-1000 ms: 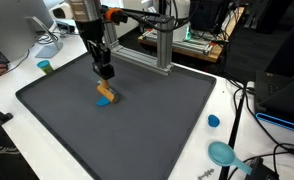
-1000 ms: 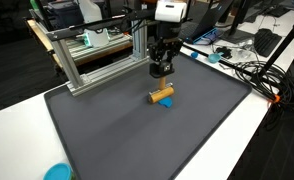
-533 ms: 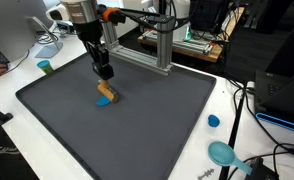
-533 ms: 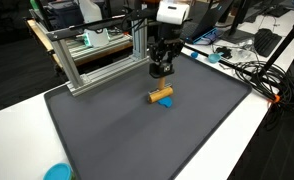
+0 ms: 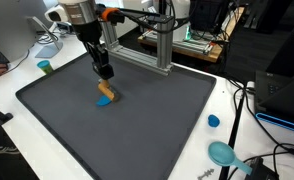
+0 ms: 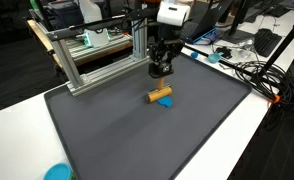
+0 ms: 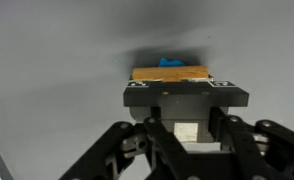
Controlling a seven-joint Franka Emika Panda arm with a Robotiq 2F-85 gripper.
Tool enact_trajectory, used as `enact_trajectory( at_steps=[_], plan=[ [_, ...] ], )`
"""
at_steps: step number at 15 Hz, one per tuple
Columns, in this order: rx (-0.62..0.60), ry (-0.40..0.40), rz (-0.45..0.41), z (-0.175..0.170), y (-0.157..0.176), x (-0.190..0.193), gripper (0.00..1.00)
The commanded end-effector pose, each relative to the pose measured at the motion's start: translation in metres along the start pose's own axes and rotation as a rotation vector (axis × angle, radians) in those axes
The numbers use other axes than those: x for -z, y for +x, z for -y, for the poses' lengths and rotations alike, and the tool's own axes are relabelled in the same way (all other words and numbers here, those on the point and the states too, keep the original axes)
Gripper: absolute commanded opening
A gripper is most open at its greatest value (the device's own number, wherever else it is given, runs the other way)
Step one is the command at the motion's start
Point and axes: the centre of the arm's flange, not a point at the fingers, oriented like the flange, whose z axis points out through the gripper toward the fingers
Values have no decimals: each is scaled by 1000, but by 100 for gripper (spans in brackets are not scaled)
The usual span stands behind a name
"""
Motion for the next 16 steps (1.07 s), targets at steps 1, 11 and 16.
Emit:
enact_trajectory(
  at_steps=[1,11,16],
  plan=[
    [9,-58,140,-14,-13,-42,21],
    [26,65,7,-16,-19,-10,21],
    [45,13,80,-30,-36,17,21]
  ],
)
